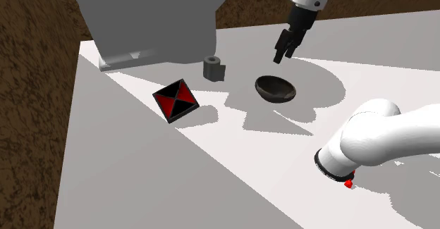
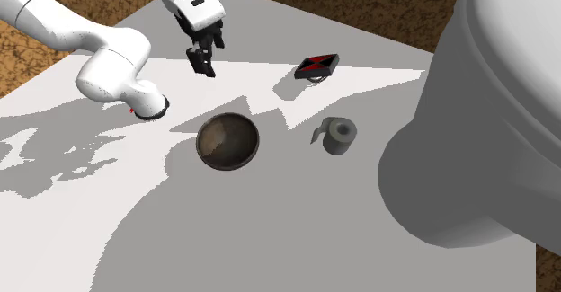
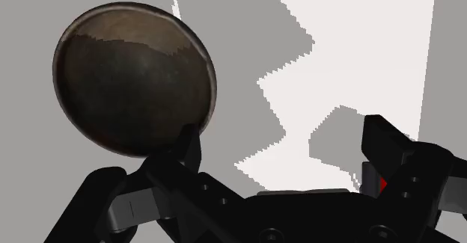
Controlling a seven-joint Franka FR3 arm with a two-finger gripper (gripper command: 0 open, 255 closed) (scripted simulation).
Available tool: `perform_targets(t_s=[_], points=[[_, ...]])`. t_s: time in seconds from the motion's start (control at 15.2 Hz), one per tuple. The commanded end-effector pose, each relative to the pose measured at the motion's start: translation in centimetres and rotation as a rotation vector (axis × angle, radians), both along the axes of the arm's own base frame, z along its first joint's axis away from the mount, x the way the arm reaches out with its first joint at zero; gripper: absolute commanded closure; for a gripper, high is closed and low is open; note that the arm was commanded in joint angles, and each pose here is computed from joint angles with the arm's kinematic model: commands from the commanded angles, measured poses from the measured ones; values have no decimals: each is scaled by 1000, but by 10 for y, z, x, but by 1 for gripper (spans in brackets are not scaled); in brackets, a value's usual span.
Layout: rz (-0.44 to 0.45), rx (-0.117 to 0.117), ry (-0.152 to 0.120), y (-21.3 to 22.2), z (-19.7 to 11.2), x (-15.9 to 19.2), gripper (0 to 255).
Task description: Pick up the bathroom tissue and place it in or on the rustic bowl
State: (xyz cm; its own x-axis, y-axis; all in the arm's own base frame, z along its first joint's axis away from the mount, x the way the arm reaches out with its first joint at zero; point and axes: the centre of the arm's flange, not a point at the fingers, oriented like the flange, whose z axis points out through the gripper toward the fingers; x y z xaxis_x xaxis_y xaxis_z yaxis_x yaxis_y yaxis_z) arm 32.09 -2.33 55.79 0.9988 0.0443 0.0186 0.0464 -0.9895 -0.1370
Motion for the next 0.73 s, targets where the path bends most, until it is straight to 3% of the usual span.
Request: perform_targets(t_s=[0.0,0.66], points=[[0,0,0,0,0,0,0],[-15,-54,19,11,-60,120,0]])
